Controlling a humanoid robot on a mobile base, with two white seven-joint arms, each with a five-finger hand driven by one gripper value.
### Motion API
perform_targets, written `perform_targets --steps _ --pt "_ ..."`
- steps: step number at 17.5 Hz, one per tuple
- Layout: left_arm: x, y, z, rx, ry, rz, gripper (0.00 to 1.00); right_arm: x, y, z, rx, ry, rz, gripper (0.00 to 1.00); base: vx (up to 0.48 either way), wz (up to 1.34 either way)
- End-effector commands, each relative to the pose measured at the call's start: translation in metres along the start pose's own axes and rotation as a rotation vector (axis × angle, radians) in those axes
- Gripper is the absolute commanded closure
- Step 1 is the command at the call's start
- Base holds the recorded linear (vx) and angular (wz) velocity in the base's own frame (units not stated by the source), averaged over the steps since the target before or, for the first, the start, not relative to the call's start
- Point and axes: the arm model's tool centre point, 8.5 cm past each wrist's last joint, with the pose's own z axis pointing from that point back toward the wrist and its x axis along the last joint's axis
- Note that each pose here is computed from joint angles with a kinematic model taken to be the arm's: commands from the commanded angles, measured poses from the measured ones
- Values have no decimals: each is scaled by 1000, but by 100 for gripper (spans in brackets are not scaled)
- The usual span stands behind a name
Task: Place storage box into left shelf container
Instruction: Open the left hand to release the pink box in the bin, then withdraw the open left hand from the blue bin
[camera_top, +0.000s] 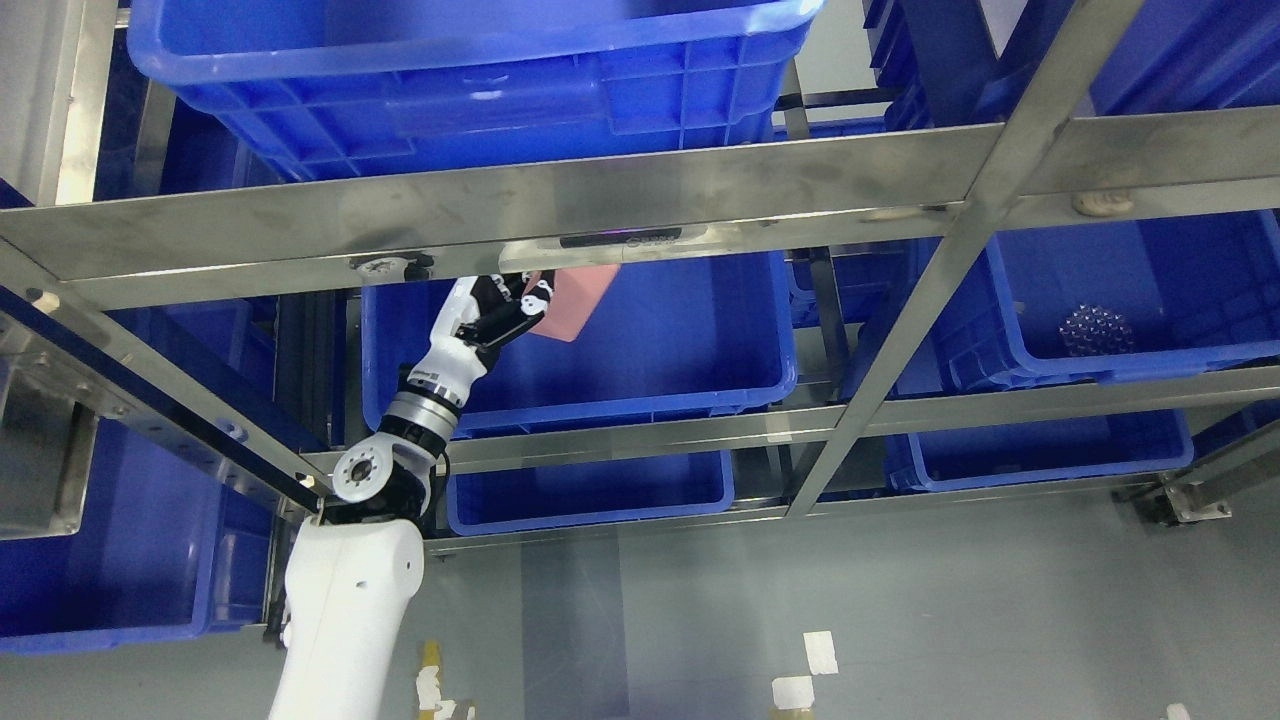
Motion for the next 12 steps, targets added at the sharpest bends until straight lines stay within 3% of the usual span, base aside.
perform_targets --steps 1,5,7,8,9,12 --pt "-49 -6 -12 -117 239 -250 87 11 -11 -1 -17 -26 -4 0 0 0" --pt "-41 -5 -19 -131 243 -317 63 11 -11 -1 -17 -26 -4 0 0 0" --pt "-38 -7 -23 -157 258 -391 24 11 -11 -1 -17 -26 -4 0 0 0" --pt "-35 -8 -25 -167 252 -414 10 11 -11 -1 -17 -26 -4 0 0 0" --pt "-23 -8 -29 -164 212 -420 3 11 -11 -1 -17 -26 -4 0 0 0" --pt "8 -6 -26 -103 69 -367 0 11 -11 -1 -17 -26 -4 0 0 0"
